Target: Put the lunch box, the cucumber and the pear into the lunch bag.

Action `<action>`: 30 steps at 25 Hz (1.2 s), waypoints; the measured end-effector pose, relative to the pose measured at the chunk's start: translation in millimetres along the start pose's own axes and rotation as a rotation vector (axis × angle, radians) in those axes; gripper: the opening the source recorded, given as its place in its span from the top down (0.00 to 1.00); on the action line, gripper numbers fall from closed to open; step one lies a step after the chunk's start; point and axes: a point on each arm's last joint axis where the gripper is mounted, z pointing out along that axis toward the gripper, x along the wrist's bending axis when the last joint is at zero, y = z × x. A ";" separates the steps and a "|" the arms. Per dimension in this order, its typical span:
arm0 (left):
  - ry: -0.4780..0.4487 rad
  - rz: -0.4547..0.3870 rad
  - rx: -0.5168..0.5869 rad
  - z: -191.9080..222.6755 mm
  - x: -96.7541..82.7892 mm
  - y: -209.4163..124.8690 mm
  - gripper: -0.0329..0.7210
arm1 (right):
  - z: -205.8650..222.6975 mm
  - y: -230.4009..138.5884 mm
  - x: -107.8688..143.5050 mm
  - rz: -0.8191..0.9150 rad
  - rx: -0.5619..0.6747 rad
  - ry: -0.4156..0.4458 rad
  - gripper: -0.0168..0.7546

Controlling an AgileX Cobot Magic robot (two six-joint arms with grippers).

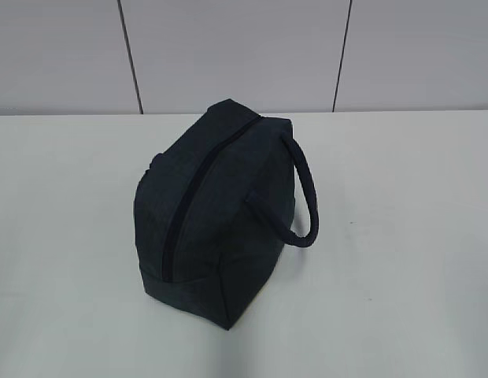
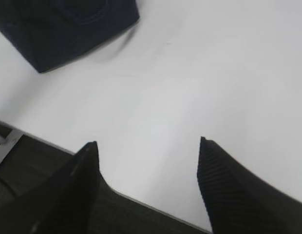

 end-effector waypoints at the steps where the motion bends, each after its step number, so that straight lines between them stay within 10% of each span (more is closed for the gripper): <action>1: 0.033 -0.018 0.000 0.0 -0.5 0.0 0.53 | -0.1 -0.2 0.5 0.015 0.001 -0.021 0.33; 10: 0.216 -0.117 0.004 1.2 -3.1 0.6 0.57 | -0.3 -0.2 0.7 0.071 0.004 -0.134 0.33; 30: 0.233 -0.126 0.005 1.4 -3.4 0.7 0.60 | -0.1 -0.1 1.1 0.104 0.008 -0.186 0.33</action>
